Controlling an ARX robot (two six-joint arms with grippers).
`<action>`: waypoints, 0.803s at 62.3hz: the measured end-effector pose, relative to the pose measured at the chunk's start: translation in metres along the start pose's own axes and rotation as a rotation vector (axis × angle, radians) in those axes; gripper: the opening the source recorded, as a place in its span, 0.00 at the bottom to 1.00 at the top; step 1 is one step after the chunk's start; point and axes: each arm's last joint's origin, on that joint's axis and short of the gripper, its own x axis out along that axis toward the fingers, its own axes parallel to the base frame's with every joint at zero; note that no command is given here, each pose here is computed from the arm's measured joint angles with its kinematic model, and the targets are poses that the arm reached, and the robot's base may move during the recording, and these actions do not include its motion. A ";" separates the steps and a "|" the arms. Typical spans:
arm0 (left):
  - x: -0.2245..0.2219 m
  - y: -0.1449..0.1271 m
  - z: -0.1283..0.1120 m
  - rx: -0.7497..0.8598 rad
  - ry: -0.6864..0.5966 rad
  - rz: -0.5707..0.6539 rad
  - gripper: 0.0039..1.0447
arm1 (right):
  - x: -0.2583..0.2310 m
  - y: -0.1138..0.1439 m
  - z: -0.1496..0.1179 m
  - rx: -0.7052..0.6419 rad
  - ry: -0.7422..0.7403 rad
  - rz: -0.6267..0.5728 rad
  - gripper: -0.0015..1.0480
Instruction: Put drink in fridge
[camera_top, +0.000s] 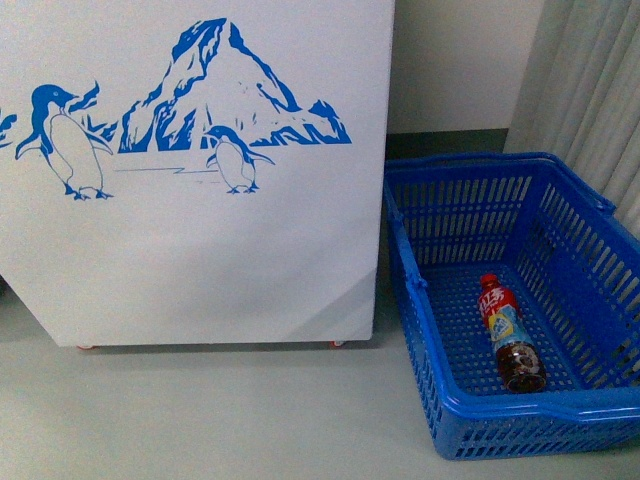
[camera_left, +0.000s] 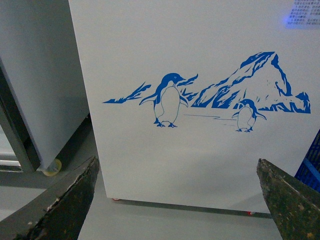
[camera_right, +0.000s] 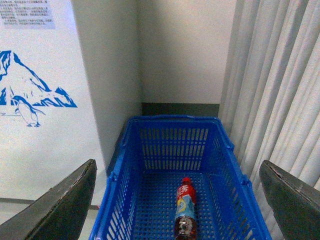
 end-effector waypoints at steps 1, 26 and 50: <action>0.000 0.000 0.000 0.000 0.000 0.000 0.92 | 0.000 0.000 0.000 0.000 0.000 0.000 0.93; 0.000 0.000 0.000 0.000 0.000 0.000 0.92 | 0.000 0.000 0.000 0.000 0.000 0.000 0.93; 0.000 0.000 0.000 0.000 0.000 -0.001 0.92 | 0.011 -0.011 0.022 0.015 -0.193 0.004 0.93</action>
